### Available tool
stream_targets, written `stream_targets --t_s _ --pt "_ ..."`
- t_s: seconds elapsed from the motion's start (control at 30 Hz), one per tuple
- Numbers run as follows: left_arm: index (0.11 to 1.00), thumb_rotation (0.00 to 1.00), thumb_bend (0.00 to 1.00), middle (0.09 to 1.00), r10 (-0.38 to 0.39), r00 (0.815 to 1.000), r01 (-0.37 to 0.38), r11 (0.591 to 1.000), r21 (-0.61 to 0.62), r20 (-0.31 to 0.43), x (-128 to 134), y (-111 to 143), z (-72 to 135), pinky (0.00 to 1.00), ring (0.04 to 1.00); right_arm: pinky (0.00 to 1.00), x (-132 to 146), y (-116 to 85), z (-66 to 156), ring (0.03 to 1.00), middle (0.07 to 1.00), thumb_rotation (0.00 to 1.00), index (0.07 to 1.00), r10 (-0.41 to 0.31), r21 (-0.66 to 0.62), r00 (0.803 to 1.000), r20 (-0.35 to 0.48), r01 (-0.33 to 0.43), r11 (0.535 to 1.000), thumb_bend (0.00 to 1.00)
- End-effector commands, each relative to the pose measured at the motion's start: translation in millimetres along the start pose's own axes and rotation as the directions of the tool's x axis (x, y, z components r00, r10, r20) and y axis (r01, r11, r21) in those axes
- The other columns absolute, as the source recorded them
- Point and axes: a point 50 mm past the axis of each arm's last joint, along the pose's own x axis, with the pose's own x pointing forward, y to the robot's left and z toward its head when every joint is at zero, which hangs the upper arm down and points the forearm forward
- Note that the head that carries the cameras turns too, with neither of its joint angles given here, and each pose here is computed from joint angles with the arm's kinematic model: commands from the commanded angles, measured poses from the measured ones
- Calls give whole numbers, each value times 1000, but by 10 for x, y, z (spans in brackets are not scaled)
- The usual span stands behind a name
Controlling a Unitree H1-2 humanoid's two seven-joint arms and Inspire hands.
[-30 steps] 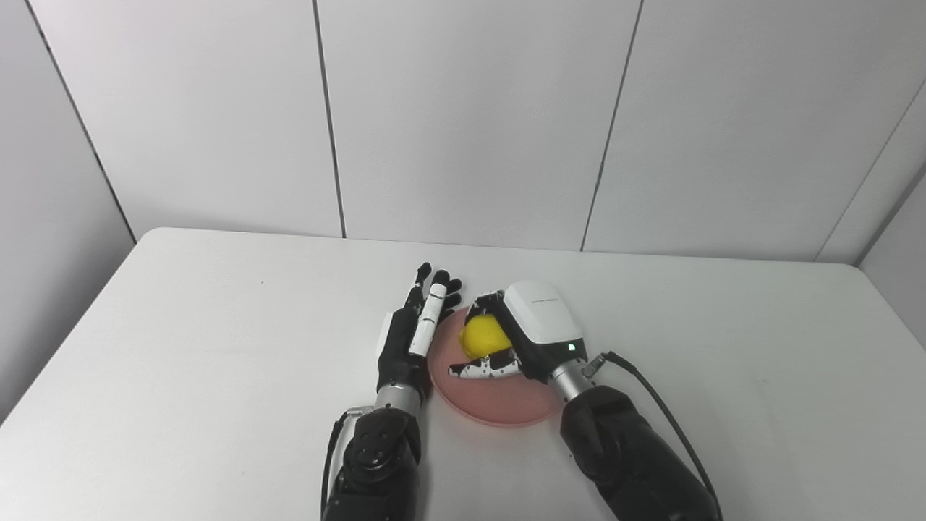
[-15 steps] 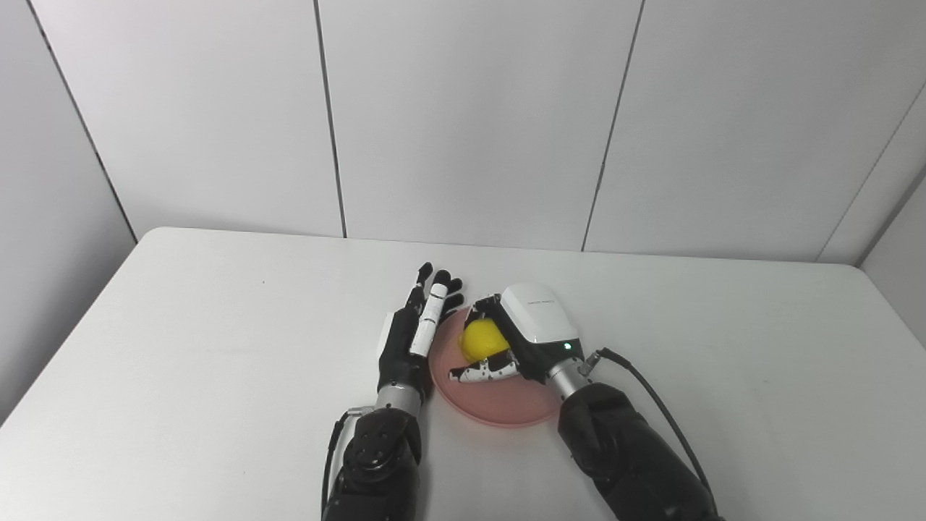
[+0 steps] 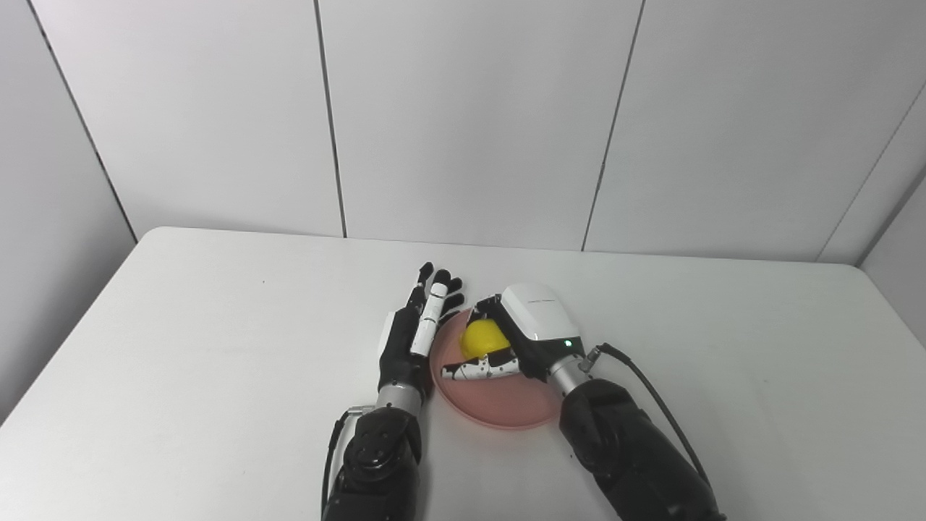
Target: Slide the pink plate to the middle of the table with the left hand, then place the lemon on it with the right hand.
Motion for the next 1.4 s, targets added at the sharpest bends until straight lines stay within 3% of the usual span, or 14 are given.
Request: stream_targets --t_s 0.0,0.2,0.4,0.7,0.9,1.03,1.2,1.37 --pt "963 823 576 843 39 983 -41 999 -4 -179 -137 125 -407 830 827 381 81 -231 30 469 538 896 604 -74 -4 997 9 74 997 819" --pt "962 819 586 841 38 983 -40 999 -8 -179 -138 121 -418 847 841 456 56 -249 6 571 645 981 688 -101 -3 994 37 101 995 832" --pt "968 815 587 848 42 982 -44 999 -10 -186 -134 110 -409 856 851 524 32 -276 -2 649 723 1000 744 -135 -8 989 56 136 991 857" --pt "955 797 600 819 44 982 -48 999 -15 -184 -127 122 -419 848 825 544 17 -357 31 647 719 1000 741 -199 -14 976 84 201 980 854" --pt "963 806 607 827 47 981 -52 998 -26 -186 -128 123 -406 831 829 475 -27 -411 41 588 685 1000 711 -290 20 947 139 290 957 834" --pt "973 808 620 832 53 980 -59 998 -27 -190 -119 129 -398 847 852 478 -59 -424 28 580 657 1000 680 -365 78 914 174 357 931 803" --pt "984 795 602 829 67 983 -77 996 -48 -173 -86 154 -371 877 846 564 -129 -364 -26 651 696 1000 699 -483 291 869 104 438 851 814" --pt "908 778 632 807 101 990 -101 995 10 -99 -70 197 -303 836 806 646 -179 -252 -82 745 794 1000 776 -486 500 872 -54 445 743 806"
